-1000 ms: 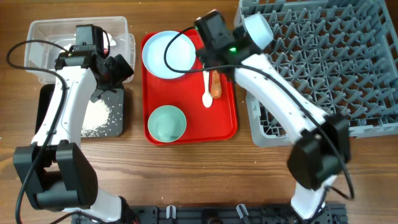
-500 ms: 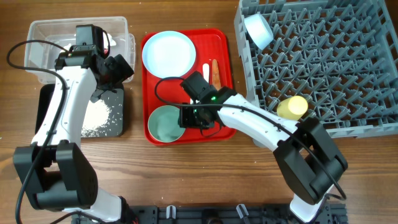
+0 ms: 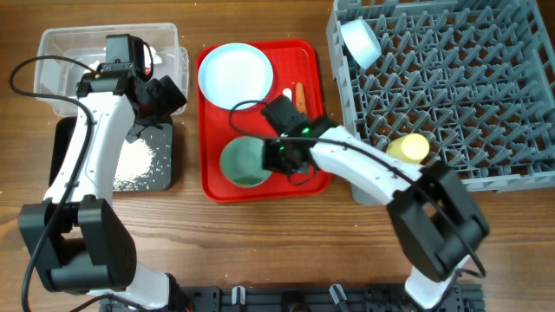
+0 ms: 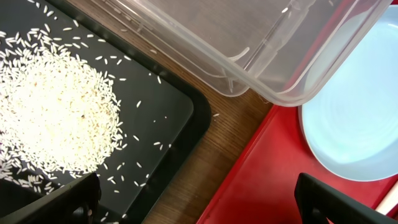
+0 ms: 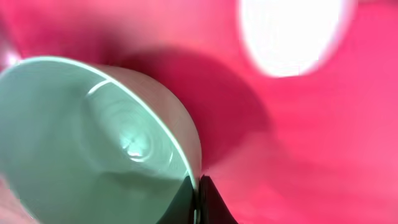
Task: Sort waste into correct bins and load items into the dishwasher rack
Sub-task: 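Grasp green bowl on red tray with right gripper, then place green bowl upside down in rack with right gripper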
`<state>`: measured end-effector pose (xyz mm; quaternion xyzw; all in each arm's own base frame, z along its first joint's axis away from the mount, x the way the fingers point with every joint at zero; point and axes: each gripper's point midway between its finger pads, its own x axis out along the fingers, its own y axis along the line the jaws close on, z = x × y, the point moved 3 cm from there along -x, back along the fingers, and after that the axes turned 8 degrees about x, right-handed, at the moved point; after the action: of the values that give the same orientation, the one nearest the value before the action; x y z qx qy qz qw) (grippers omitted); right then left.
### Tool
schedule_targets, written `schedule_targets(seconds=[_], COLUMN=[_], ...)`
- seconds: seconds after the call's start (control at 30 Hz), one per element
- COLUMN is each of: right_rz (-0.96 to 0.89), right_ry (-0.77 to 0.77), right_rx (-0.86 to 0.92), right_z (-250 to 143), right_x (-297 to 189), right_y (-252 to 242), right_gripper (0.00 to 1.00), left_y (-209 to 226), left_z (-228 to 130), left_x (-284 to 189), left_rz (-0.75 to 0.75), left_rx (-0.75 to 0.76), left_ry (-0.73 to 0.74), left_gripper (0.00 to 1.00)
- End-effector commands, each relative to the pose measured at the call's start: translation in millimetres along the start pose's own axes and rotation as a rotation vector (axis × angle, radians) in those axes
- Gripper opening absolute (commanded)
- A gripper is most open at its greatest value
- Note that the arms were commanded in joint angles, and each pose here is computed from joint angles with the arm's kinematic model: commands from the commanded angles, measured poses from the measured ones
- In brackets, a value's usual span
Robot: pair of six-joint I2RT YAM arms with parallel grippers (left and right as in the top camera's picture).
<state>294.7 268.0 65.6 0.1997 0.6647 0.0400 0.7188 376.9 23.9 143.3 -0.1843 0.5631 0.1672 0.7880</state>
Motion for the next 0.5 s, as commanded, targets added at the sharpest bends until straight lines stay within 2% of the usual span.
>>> schedule_targets(seconds=[0.0, 0.13, 0.2, 0.27, 0.33, 0.37, 0.47], right_rz=[-0.051, -0.252, -0.45, -0.748, -1.02, -1.157, -1.375], right_ry=[-0.354, -0.741, -0.945, -1.072, -1.054, -0.991, -0.803], right_rx=[-0.058, -0.051, -0.034, -0.055, -0.181, -0.293, -0.521], right_z=[60, 86, 90, 93, 102, 113, 139], right_x=[-106, -233, -288, -323, -332, -327, -296], right_y=[-13, -70, -101, -125, -129, -125, -116], right_gripper=[0.05, 0.04, 0.04, 0.04, 0.04, 0.04, 0.04], left_y=[2, 2, 2, 2, 2, 2, 2], left_z=[7, 7, 7, 7, 7, 7, 7], left_x=[-8, -8, -8, -8, -8, -8, -8], left_rz=[0.004, 0.004, 0.003, 0.004, 0.004, 0.004, 0.003], left_rx=[-0.011, -0.011, -0.011, -0.011, -0.011, -0.011, -0.011], left_ry=[-0.033, -0.033, -0.034, -0.033, -0.033, -0.033, -0.034], left_gripper=[1.0, 1.0, 1.0, 1.0, 1.0, 1.0, 1.0])
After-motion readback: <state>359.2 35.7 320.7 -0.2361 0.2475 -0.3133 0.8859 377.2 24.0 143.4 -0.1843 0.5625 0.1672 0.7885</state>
